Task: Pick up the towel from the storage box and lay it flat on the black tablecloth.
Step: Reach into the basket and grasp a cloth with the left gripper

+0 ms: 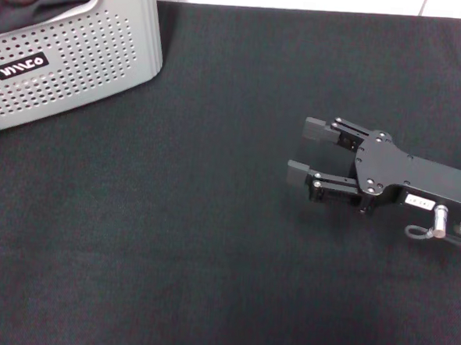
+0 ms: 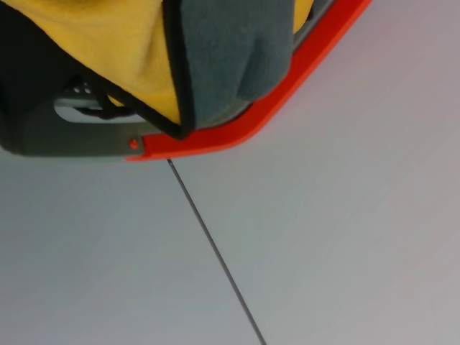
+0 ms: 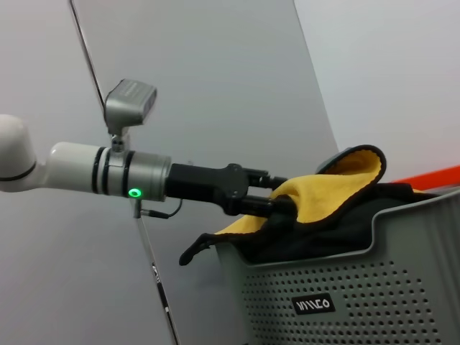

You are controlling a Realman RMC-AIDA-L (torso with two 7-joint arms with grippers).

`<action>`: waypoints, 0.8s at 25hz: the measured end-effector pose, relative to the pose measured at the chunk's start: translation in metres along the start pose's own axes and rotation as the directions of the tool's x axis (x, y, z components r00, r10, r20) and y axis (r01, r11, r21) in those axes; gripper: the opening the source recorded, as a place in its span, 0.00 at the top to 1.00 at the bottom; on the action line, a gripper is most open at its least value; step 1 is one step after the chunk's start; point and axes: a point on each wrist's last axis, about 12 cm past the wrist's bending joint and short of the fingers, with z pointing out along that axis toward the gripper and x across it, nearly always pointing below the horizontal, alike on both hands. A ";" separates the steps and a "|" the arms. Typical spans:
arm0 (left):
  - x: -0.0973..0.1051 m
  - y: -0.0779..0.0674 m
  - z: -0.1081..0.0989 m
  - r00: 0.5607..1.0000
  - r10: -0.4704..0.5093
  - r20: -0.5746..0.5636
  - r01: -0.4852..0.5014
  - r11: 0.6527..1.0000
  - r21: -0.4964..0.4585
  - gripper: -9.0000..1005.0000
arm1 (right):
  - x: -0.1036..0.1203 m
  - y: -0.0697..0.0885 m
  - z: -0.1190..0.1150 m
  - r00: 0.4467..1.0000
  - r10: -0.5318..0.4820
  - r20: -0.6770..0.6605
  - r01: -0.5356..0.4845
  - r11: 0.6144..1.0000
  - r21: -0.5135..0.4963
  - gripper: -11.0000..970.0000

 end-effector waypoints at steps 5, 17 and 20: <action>0.002 -0.001 -0.012 1.000 0.019 -0.011 -0.019 1.000 -0.024 0.35 | 0.000 -0.001 0.001 1.000 -0.005 -0.004 0.005 1.000 0.007 0.12; 0.004 0.000 -0.001 1.000 0.024 -0.002 -0.024 0.999 -0.042 0.58 | 0.004 0.001 0.001 1.000 -0.014 -0.005 0.014 1.000 0.016 0.12; 0.003 -0.003 0.004 1.000 0.030 0.011 -0.029 0.998 -0.054 0.63 | 0.008 0.003 -0.003 1.000 -0.004 -0.003 0.004 1.000 0.026 0.12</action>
